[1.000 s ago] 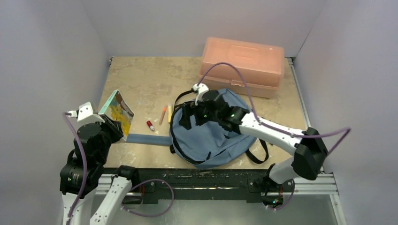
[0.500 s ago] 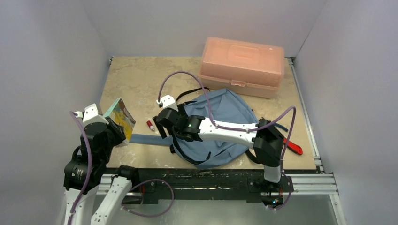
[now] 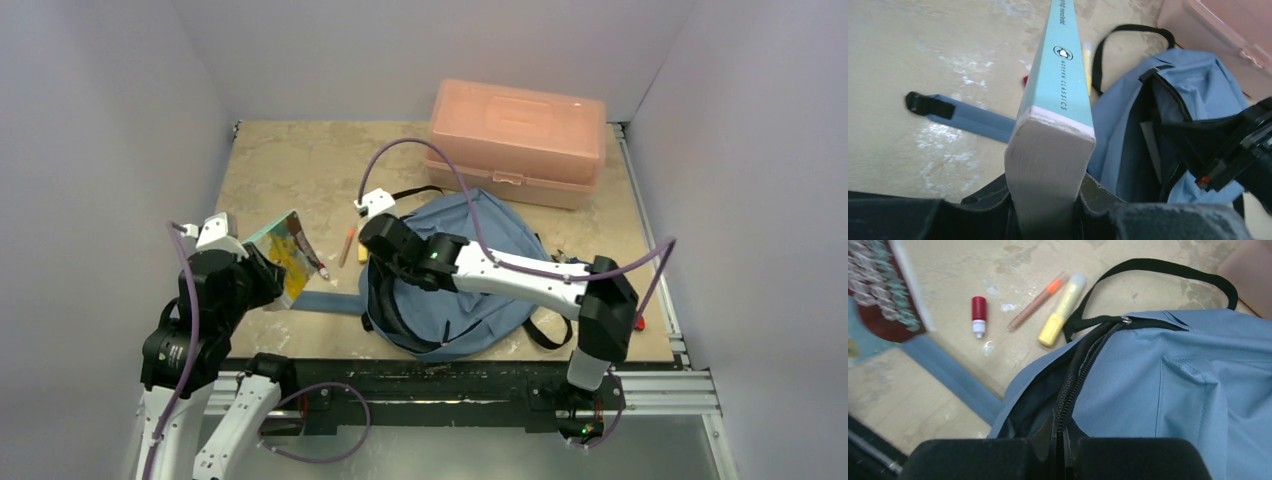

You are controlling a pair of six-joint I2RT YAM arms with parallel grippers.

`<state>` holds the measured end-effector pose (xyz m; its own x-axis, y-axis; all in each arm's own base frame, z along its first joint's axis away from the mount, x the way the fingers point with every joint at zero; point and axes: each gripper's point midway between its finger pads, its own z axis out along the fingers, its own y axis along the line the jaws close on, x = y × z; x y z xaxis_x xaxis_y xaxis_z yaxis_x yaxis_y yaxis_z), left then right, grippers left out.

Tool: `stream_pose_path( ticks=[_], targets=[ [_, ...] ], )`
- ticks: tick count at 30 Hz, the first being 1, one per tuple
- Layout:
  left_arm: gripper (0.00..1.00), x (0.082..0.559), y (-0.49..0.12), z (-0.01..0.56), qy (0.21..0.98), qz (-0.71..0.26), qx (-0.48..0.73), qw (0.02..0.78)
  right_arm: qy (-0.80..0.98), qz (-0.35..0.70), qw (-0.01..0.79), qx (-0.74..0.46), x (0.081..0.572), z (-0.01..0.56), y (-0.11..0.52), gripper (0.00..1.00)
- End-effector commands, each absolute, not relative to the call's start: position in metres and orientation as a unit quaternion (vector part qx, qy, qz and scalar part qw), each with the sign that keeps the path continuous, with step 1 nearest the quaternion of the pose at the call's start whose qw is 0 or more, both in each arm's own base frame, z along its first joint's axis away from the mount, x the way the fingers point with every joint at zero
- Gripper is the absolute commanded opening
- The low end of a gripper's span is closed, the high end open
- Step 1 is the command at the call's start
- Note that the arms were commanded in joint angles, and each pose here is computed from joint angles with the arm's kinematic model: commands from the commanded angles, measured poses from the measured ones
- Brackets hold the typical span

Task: Pack the student bag
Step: Place the book in the student bag.

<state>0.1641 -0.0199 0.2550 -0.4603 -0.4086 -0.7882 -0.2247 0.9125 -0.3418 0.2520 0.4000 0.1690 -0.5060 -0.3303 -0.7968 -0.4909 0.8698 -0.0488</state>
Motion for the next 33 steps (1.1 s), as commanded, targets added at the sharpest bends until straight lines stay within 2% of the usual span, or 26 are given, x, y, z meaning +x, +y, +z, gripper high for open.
stream_pose_path(
  ticks=[1, 7, 13, 18, 23, 27, 33],
  targets=[
    [0.00, 0.183, -0.075, 0.298, 0.820, -0.240, -0.122, 0.505, 0.838, 0.222, 0.426, -0.261, 0.253, 0.225, 0.394, 0.00],
    [0.00, 0.181, -0.139, 0.319, 0.796, -0.420, -0.091, 0.426, 0.808, 0.386, 0.368, -0.250, 0.277, 0.257, 0.364, 0.00],
    [0.00, 0.197, -0.172, 0.285, 0.784, -0.516, -0.146, 0.313, 0.770, 0.496, 0.337, -0.217, 0.283, 0.284, 0.355, 0.00],
    [0.00, 0.217, -0.167, 0.248, 0.791, -0.496, -0.195, 0.302, 0.747, 0.540, 0.322, -0.216, 0.281, 0.298, 0.354, 0.00],
    [0.00, 0.233, -0.184, 0.233, 0.772, -0.542, -0.196, 0.268, 0.738, 0.554, 0.319, -0.216, 0.280, 0.305, 0.356, 0.00],
    [0.00, 0.240, -0.198, 0.239, 0.748, -0.582, -0.179, 0.263, 0.731, 0.563, 0.318, -0.217, 0.281, 0.308, 0.357, 0.00],
    [0.00, 0.250, -0.212, 0.240, 0.745, -0.583, -0.179, 0.270, 0.724, 0.573, 0.315, -0.219, 0.281, 0.313, 0.360, 0.00]
  ],
)
